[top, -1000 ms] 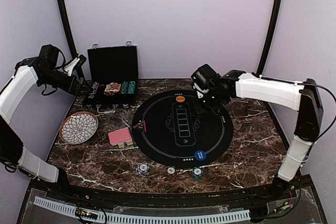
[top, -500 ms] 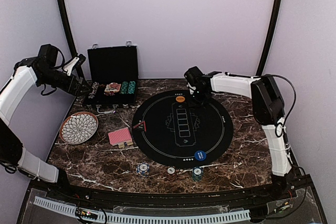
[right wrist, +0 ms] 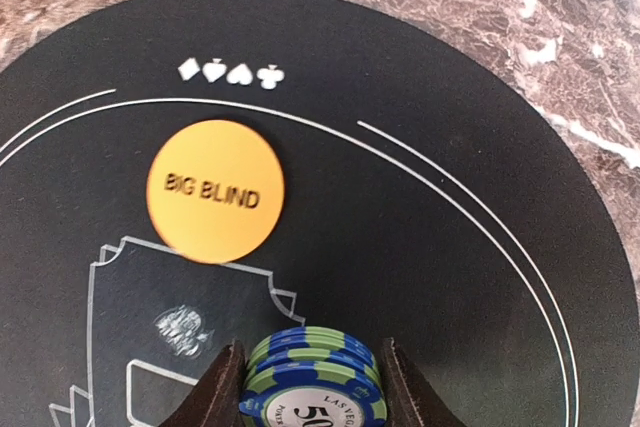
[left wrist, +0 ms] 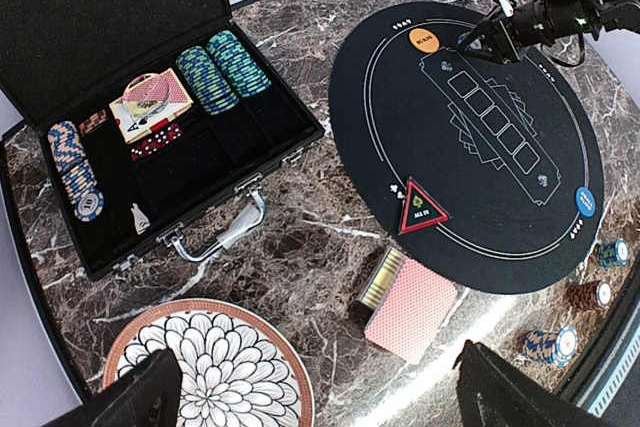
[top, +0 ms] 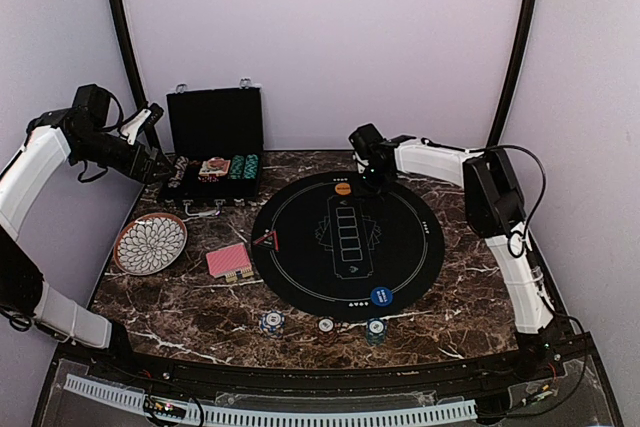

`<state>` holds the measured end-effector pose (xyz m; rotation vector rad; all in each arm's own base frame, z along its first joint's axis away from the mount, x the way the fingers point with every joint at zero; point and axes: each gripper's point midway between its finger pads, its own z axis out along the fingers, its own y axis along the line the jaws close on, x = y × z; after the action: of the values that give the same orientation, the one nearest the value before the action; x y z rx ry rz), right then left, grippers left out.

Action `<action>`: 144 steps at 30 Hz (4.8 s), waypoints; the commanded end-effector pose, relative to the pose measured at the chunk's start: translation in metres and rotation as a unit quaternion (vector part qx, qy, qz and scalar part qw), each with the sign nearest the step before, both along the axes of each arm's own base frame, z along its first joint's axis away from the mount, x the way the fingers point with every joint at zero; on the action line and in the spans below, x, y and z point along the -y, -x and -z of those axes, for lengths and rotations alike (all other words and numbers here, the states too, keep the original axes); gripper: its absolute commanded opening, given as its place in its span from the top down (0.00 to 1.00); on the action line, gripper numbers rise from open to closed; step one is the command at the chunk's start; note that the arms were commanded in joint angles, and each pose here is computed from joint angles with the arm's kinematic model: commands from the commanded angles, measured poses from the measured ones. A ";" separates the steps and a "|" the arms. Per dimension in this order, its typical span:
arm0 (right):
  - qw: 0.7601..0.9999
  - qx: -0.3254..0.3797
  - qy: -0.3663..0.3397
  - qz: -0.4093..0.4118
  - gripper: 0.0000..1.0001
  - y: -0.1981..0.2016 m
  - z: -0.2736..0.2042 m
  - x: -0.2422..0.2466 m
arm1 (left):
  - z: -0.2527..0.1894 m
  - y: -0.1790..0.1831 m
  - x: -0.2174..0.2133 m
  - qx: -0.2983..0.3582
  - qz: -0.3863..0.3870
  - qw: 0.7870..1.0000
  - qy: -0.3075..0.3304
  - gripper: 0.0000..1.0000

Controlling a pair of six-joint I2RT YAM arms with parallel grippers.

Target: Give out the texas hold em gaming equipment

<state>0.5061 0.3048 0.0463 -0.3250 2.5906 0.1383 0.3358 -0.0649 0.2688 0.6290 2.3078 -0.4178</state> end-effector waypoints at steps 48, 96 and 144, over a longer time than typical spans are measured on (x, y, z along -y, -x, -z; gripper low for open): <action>0.980 -0.088 0.003 -0.178 0.17 0.380 -0.044 0.002 | -0.015 0.011 0.004 0.009 0.007 1.000 -0.005 0.01; 0.969 -0.128 0.046 -0.205 0.46 0.389 0.012 -0.004 | -0.022 0.011 0.004 0.019 0.011 1.000 -0.007 0.01; 0.976 -0.024 -0.004 -0.218 0.90 0.225 -0.022 -0.199 | -0.021 0.014 0.005 0.024 0.017 1.000 -0.008 0.01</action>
<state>0.2639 0.4856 0.0641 -0.9006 2.5684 0.2756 0.3316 -0.0655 0.2815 0.6541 2.2870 -0.3836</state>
